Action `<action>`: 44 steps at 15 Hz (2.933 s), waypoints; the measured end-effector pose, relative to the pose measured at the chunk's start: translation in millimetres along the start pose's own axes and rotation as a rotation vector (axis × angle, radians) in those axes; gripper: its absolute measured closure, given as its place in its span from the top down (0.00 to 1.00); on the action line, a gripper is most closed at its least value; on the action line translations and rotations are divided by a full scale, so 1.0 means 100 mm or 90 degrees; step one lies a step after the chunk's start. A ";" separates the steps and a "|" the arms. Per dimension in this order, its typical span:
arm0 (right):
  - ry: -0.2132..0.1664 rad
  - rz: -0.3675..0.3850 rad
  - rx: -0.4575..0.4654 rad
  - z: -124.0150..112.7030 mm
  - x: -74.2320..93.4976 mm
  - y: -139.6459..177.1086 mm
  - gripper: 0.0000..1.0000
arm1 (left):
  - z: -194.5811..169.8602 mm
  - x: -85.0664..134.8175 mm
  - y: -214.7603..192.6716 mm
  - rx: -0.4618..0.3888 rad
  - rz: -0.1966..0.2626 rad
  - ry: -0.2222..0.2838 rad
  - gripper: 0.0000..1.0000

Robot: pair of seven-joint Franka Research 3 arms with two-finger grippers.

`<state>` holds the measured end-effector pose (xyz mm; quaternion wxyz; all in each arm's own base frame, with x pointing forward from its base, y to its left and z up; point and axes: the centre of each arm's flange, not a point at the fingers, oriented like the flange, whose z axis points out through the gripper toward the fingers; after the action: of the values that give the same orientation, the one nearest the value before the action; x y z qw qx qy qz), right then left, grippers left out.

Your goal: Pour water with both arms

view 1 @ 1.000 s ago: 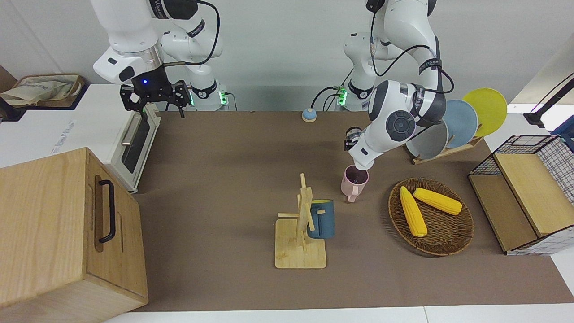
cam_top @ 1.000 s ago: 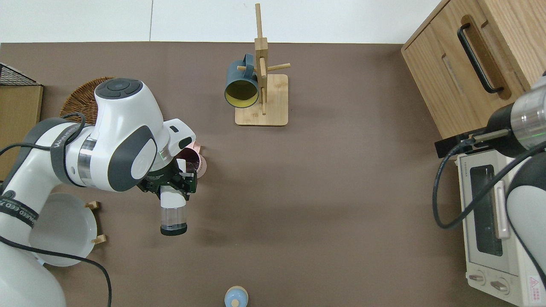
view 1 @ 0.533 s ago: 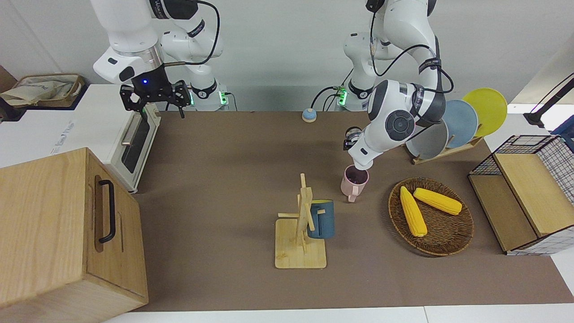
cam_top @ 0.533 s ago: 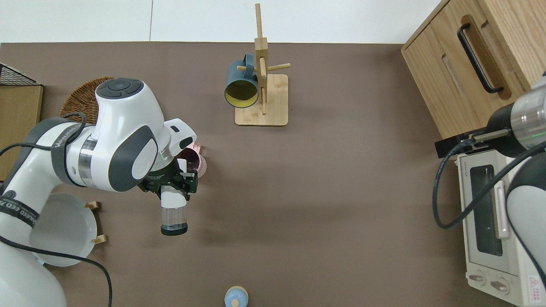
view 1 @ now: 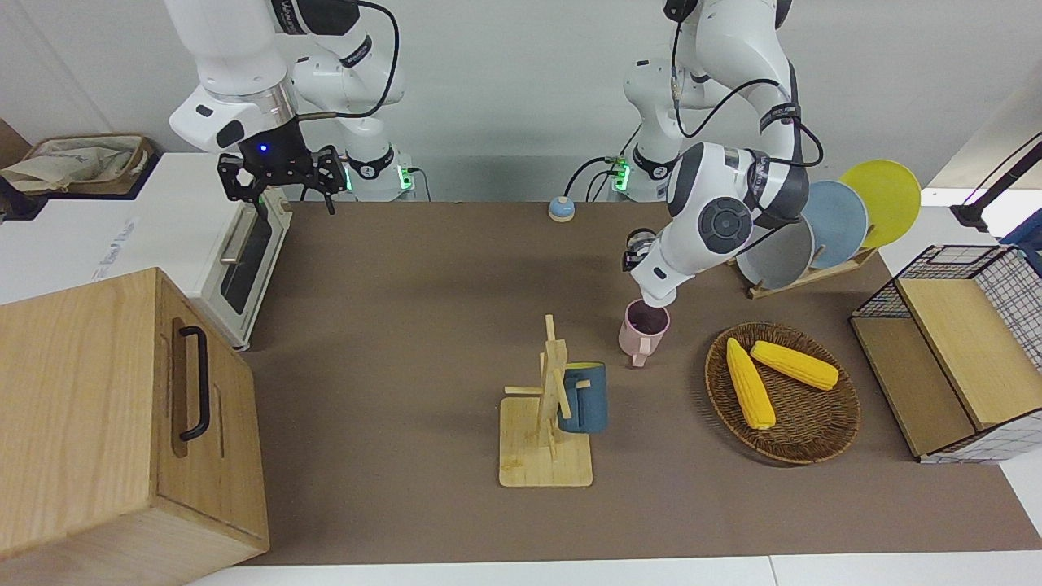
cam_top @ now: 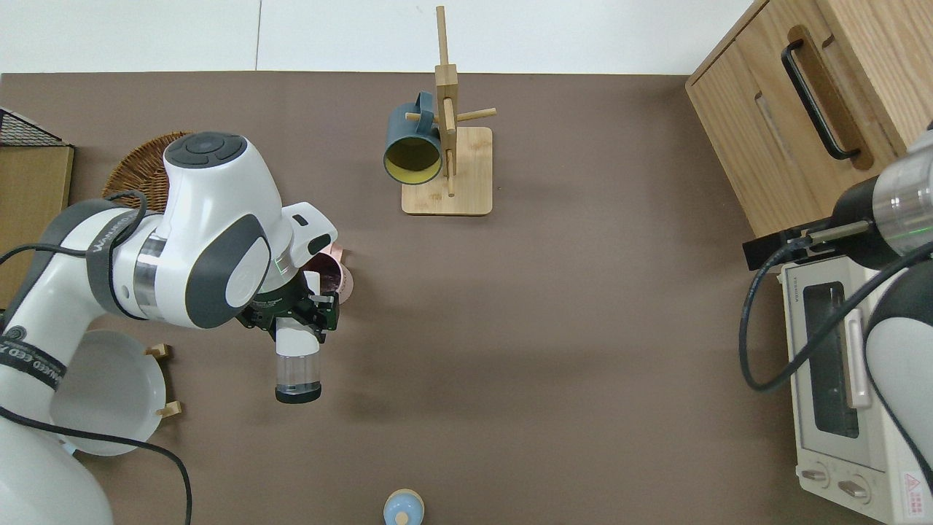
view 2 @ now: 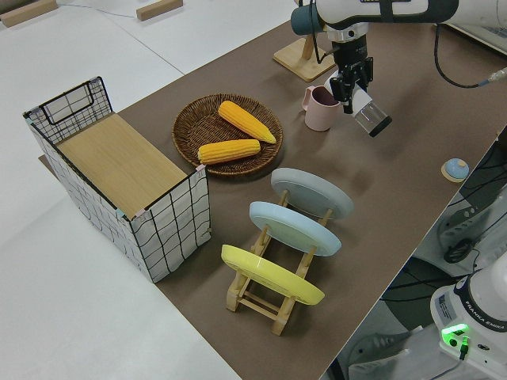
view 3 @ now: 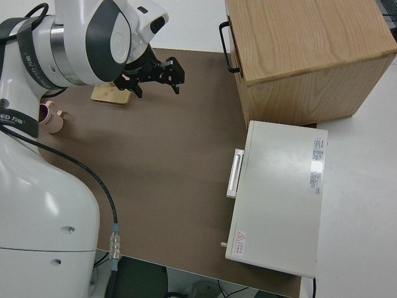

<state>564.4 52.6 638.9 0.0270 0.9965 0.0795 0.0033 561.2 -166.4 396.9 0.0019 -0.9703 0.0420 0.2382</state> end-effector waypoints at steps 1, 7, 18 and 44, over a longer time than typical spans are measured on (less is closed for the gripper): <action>0.000 0.000 0.000 0.00 0.00 0.00 0.99 | -0.01 -0.01 0.02 0.000 0.002 0.002 0.63; 0.000 0.000 0.000 0.00 0.00 0.00 0.99 | -0.11 -0.09 0.04 0.001 0.003 0.015 0.63; 0.000 0.000 0.000 0.00 0.00 0.00 0.99 | 0.02 -0.49 -0.03 -0.023 -0.011 0.178 0.63; 0.000 0.000 0.000 0.00 0.00 0.00 0.99 | -0.11 -0.93 -1.02 -0.069 -0.127 0.519 0.63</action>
<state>564.4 52.7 638.9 0.0270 0.9965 0.0796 0.0033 493.0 -57.3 448.1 -0.0429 -0.9831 -0.0675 -0.1649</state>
